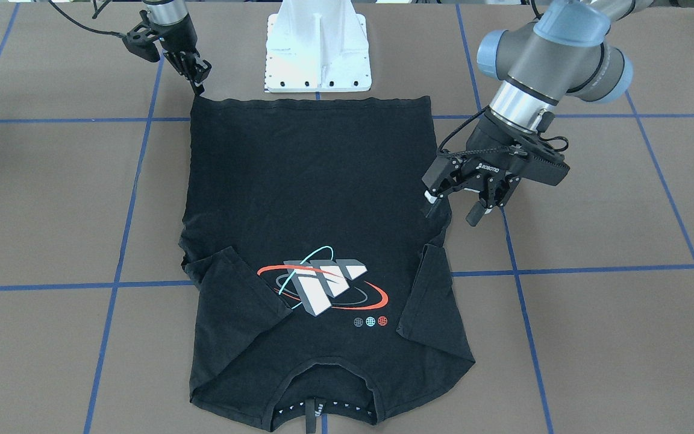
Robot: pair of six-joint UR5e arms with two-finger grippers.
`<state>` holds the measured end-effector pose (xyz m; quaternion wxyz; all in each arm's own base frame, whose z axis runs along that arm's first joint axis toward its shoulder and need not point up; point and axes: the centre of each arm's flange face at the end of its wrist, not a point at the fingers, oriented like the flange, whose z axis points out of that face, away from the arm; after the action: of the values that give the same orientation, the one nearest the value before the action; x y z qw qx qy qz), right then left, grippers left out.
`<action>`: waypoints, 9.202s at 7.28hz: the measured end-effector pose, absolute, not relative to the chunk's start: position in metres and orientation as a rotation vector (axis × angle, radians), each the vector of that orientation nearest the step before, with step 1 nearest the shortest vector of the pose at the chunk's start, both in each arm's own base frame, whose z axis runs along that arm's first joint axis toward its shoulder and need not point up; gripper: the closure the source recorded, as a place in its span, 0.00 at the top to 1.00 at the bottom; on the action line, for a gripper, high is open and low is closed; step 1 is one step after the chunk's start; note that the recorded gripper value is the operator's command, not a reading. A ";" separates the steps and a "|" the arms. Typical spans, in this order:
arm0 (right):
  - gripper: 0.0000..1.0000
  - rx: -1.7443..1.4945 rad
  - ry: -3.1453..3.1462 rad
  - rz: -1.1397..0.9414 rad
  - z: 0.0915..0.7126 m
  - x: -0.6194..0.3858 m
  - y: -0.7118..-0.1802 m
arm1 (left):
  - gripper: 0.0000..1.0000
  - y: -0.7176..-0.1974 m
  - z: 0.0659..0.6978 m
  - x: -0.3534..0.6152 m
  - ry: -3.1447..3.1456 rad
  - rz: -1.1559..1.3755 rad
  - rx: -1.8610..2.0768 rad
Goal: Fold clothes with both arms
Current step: 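Move the left gripper down to the other hem corner nearest the robot, then grasp both hem corners with the left and right grippers, then lift the hem with both grippers and fold it toward the collar, then lay the folded hem near the collar and open both grippers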
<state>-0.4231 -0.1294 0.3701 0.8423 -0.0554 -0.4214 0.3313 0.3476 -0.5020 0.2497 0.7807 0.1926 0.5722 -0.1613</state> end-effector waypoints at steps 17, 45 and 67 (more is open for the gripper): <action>0.00 -0.129 -0.958 0.743 0.338 -0.404 -0.149 | 0.66 -0.173 0.398 0.457 1.042 -0.375 -0.142; 0.00 -0.052 -0.817 0.822 0.218 -0.354 -0.447 | 0.00 -0.411 0.304 0.312 1.099 -0.275 0.274; 0.69 0.089 -0.703 0.770 0.310 -0.439 -0.693 | 0.45 -0.672 0.393 0.391 0.954 -0.468 0.437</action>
<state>-0.4387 -0.6934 0.3105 0.8663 0.0425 -0.3357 0.3676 0.3906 -0.6716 0.3928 0.8395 0.2065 0.4513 -0.2212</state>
